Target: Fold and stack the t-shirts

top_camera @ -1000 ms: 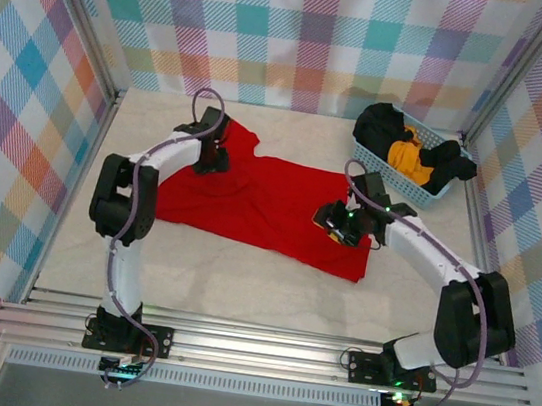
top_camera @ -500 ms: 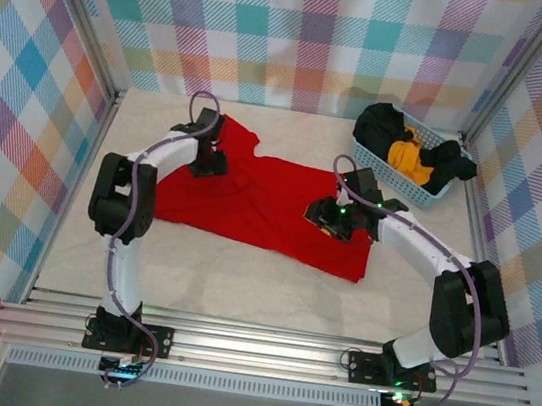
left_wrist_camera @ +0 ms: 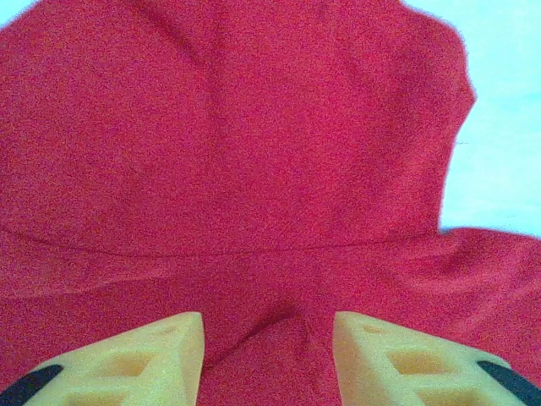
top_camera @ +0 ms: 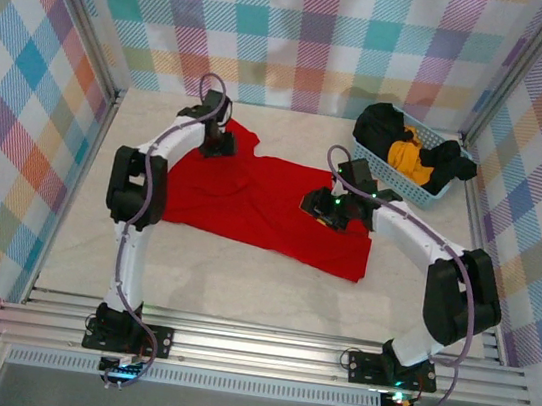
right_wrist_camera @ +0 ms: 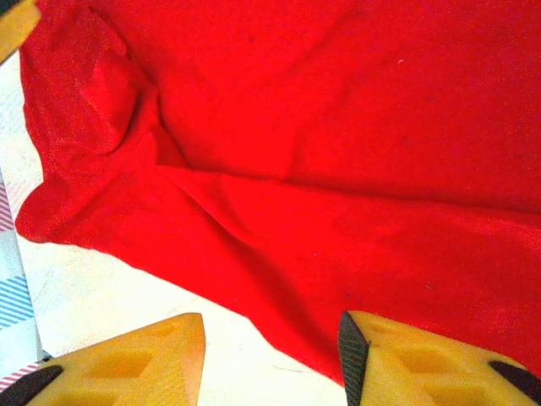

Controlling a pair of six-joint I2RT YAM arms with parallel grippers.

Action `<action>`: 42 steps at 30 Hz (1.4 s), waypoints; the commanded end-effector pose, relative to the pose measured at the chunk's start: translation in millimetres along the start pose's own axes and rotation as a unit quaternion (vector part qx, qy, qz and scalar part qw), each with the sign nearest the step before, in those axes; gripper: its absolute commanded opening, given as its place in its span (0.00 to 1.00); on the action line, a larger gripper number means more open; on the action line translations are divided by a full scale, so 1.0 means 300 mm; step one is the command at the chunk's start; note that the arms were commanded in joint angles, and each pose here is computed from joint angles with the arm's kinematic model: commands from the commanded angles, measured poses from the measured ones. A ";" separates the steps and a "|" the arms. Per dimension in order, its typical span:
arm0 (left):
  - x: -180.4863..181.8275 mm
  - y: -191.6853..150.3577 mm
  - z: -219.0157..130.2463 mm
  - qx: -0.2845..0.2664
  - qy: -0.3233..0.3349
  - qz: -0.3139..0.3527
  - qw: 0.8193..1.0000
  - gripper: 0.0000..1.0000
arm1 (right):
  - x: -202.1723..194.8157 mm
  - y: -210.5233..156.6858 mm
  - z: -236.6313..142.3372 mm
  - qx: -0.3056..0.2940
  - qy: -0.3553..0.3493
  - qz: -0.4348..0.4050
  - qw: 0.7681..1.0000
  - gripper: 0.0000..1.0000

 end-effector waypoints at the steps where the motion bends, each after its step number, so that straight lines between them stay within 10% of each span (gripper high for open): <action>1: -0.028 -0.005 0.015 0.003 0.029 0.044 0.999 0.43 | 0.012 -0.015 -0.040 -0.005 0.003 -0.010 1.000 0.47; 21: -0.042 -0.064 0.121 0.034 0.059 0.048 0.997 0.28 | -0.007 -0.041 -0.076 -0.011 0.007 0.000 1.000 0.47; 42: -0.046 0.002 -0.064 -0.024 0.071 0.031 0.997 0.00 | -0.024 -0.046 -0.067 -0.011 0.001 0.005 1.000 0.47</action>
Point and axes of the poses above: each hand's point on the last joint's axis, 136 mm out from that joint toward the fingers, its own z axis out along the fingers, its own x axis along the line the jaws close on, y = z × x, the point moved 4 cm from there along -z, back along the fingers, and after that the axes turned 11 degrees about z, right-handed, at the moved point
